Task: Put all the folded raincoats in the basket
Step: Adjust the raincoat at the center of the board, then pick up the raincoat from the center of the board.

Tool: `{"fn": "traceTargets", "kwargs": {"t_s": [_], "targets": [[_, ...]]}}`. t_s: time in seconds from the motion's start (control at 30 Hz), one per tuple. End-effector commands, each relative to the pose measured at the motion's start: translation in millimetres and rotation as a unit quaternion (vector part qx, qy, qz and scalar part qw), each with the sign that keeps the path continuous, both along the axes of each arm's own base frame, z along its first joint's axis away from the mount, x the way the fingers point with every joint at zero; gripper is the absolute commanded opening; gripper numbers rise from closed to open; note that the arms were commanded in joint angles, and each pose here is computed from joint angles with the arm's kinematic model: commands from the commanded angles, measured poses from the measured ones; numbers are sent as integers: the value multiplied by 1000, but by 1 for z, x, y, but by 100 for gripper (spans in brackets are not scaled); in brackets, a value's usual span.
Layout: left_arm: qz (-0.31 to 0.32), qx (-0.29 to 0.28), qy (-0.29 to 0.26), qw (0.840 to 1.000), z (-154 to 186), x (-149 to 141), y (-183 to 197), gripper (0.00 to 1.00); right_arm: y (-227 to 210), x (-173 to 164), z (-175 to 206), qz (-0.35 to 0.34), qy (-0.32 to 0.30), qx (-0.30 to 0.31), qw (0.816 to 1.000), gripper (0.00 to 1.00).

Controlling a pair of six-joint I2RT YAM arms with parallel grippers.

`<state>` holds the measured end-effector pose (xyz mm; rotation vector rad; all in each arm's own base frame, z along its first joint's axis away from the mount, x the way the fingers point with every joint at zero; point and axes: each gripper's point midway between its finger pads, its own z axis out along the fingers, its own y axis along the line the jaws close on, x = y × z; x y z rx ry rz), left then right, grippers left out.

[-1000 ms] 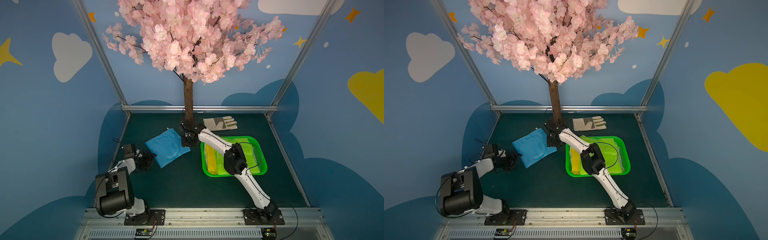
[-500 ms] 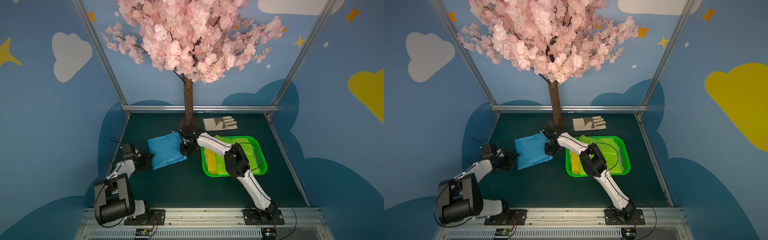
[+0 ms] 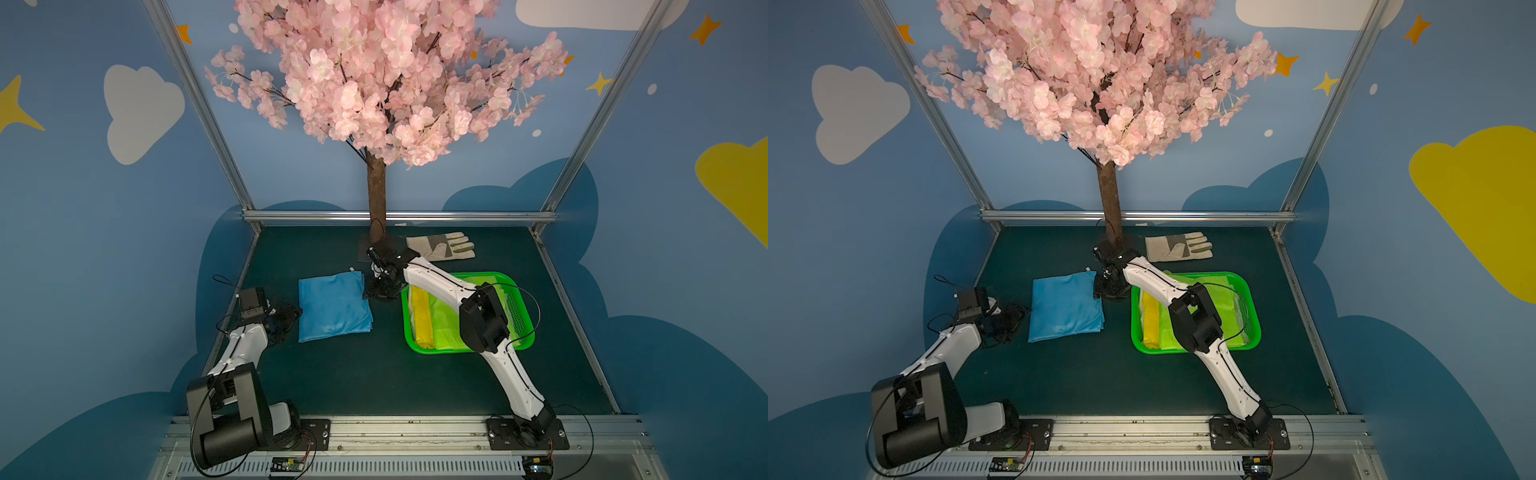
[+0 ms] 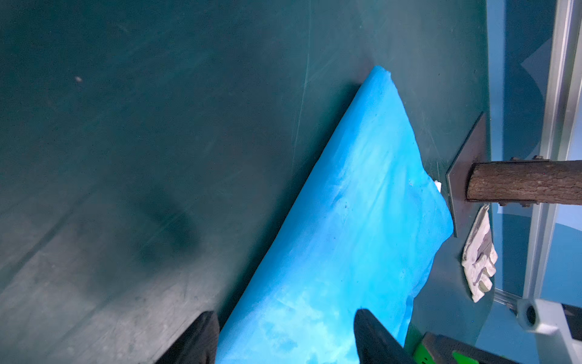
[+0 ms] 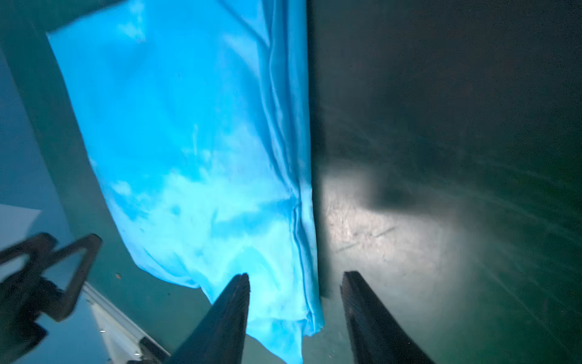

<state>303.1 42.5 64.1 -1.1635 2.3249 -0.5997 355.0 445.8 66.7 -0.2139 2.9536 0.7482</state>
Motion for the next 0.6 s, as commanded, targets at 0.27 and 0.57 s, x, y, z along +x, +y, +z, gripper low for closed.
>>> {"fn": "traceTargets", "kwargs": {"t_s": [0.27,0.57], "targets": [[-11,-4,2,1000,-8,1,-1,72,29,-14,-44,22,67,32,997,37],[-30,-22,-28,999,-8,7,-10,70,18,-7,-29,34,52,30,998,0]]}}
